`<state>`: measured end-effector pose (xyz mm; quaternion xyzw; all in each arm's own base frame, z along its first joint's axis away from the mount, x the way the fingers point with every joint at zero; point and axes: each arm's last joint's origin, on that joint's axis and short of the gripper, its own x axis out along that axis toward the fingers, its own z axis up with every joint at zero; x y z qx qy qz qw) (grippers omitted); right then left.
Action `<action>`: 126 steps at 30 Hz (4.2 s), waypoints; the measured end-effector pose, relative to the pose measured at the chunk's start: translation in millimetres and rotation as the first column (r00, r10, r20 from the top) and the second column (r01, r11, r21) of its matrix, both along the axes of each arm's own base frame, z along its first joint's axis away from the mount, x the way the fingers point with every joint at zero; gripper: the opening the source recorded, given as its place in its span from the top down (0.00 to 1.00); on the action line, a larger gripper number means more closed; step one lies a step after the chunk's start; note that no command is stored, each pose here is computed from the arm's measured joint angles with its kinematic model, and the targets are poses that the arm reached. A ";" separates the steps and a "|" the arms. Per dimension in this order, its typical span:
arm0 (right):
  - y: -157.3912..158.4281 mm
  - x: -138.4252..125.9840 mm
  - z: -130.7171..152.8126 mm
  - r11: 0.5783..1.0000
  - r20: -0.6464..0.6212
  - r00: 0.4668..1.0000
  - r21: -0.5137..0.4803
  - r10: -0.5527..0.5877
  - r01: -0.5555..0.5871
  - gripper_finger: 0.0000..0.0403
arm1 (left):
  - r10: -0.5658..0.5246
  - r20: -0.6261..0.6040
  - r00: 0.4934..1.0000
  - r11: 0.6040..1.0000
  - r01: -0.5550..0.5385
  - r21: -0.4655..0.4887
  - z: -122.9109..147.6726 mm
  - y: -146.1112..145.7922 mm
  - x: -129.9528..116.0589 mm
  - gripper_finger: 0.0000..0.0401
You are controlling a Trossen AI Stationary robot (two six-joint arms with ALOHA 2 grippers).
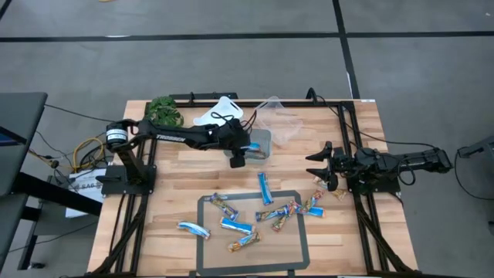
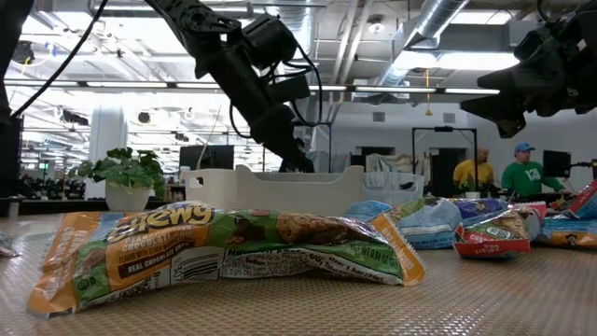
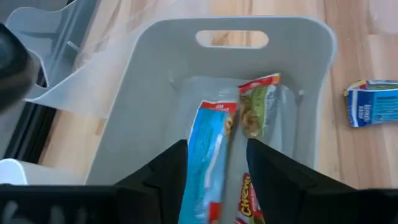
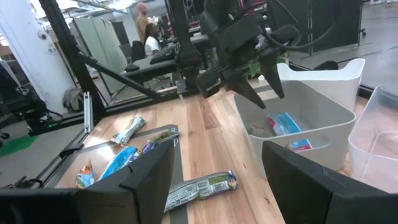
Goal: Pick and place Granola Bars by type
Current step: Put the blue granola bar into the white bin
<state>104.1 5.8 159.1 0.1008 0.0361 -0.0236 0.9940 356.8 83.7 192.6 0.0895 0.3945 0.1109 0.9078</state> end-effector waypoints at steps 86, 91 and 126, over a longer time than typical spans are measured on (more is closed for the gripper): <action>0.0 0.0 0.2 1.000 0.001 1.000 0.000 0.000 0.000 0.41 | -0.467 -0.458 0.756 0.864 0.501 -0.053 -54.9 -215.1 -41.3 0.88; 0.0 0.0 0.2 1.000 0.001 1.000 0.000 0.000 0.000 0.41 | -0.475 -0.396 0.786 0.863 0.503 -0.036 -43.6 -215.2 -39.6 0.95; 0.0 0.0 0.1 1.000 0.001 1.000 0.000 0.000 0.000 0.41 | 0.451 0.066 0.890 0.875 -0.456 0.160 71.9 60.0 -71.6 0.94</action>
